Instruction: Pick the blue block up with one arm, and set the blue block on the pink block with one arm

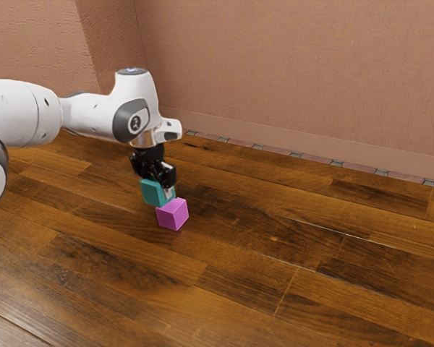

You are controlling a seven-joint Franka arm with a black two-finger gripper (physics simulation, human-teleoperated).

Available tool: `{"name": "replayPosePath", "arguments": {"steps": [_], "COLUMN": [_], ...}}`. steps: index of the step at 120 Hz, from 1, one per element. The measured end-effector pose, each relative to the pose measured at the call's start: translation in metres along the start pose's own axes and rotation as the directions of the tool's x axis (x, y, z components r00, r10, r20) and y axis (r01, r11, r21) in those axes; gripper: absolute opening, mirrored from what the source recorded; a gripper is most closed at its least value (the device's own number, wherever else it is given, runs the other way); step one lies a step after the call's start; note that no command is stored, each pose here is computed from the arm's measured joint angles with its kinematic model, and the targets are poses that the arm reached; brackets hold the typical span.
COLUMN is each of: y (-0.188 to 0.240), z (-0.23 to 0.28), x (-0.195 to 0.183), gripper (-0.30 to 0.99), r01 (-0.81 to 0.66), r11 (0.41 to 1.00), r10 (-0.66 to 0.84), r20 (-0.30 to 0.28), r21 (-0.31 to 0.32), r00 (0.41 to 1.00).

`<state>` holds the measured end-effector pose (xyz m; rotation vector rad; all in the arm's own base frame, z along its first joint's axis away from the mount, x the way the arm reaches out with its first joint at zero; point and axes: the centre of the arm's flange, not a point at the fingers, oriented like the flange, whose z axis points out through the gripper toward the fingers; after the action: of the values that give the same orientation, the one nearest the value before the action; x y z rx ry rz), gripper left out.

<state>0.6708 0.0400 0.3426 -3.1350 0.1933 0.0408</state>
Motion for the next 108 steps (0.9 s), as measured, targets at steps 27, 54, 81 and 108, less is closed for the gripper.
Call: {"name": "replayPosePath", "arguments": {"steps": [27,54,81,108], "y": [0.003,0.014,0.013,0.011], "z": [0.005,0.008,0.008,0.013], "x": [0.007,0.010,0.012,0.020], "gripper": [0.40,0.40,0.40,0.40], "r01": [-0.029,-0.059,-0.069,-0.084], "r11": [1.000,0.998,0.998,0.996], "r10": [0.029,0.059,0.069,0.084], "r20": [0.003,0.004,0.001,-0.008], "r21": [0.000,-0.012,-0.011,-0.005], "r00": [1.000,0.998,0.998,0.996]}}
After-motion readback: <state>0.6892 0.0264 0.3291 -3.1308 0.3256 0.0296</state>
